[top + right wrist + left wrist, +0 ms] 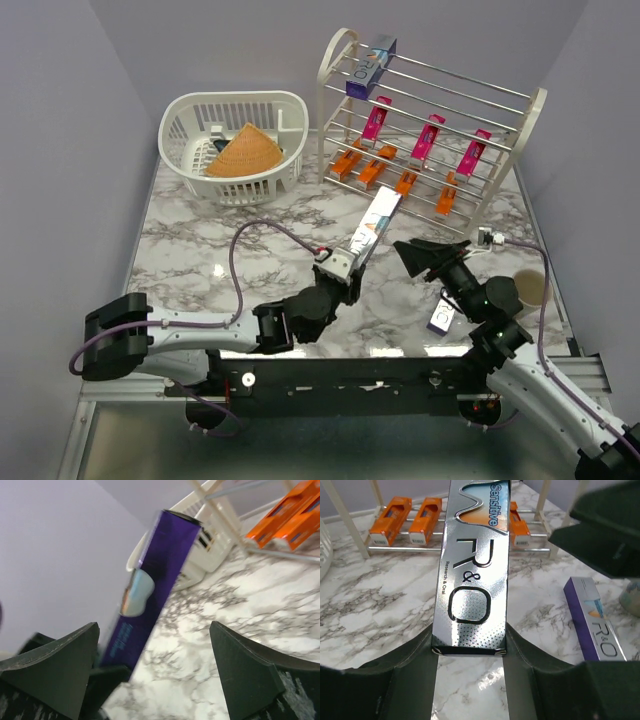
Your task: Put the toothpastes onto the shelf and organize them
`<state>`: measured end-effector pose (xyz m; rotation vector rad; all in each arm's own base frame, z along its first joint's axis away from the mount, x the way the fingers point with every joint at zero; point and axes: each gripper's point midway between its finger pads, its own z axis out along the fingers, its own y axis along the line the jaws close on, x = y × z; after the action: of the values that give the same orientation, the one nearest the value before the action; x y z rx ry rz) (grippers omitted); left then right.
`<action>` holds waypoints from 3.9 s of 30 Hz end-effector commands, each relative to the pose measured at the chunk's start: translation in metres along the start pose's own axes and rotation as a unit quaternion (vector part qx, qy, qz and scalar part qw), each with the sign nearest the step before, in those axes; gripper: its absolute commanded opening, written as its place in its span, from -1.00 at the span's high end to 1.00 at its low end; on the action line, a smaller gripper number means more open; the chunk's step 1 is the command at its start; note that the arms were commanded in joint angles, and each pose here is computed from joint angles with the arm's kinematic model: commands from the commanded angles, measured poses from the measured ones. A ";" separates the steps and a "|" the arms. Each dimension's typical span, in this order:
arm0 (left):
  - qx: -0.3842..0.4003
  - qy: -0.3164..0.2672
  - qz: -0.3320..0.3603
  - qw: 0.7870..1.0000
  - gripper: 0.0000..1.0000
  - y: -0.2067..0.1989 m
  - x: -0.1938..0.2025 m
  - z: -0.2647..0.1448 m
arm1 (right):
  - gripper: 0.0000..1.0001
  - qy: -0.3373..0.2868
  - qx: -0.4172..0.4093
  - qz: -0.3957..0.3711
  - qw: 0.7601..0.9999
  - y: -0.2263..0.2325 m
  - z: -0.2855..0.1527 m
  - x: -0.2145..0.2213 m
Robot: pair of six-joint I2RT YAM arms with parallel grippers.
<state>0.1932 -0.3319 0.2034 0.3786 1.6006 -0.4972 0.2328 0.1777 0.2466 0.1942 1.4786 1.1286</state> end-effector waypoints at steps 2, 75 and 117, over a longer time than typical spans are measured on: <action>-0.001 -0.003 -0.028 1.000 0.57 0.007 -0.064 0.009 | -1.00 -0.012 0.109 -0.128 0.986 -0.054 -0.024 -0.005; 0.004 -0.076 -0.005 0.997 -0.18 0.045 -0.233 0.290 | -1.00 0.052 0.184 -0.200 0.961 -0.107 -0.021 0.026; 0.029 -0.097 -0.022 0.995 -0.98 0.041 -0.307 0.121 | -1.00 0.074 0.228 -0.147 0.960 -0.097 -0.023 0.016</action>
<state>0.3634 -0.3829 0.5108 0.3510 1.3403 -0.6371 0.2550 0.1296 0.1454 0.1117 1.7656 0.5559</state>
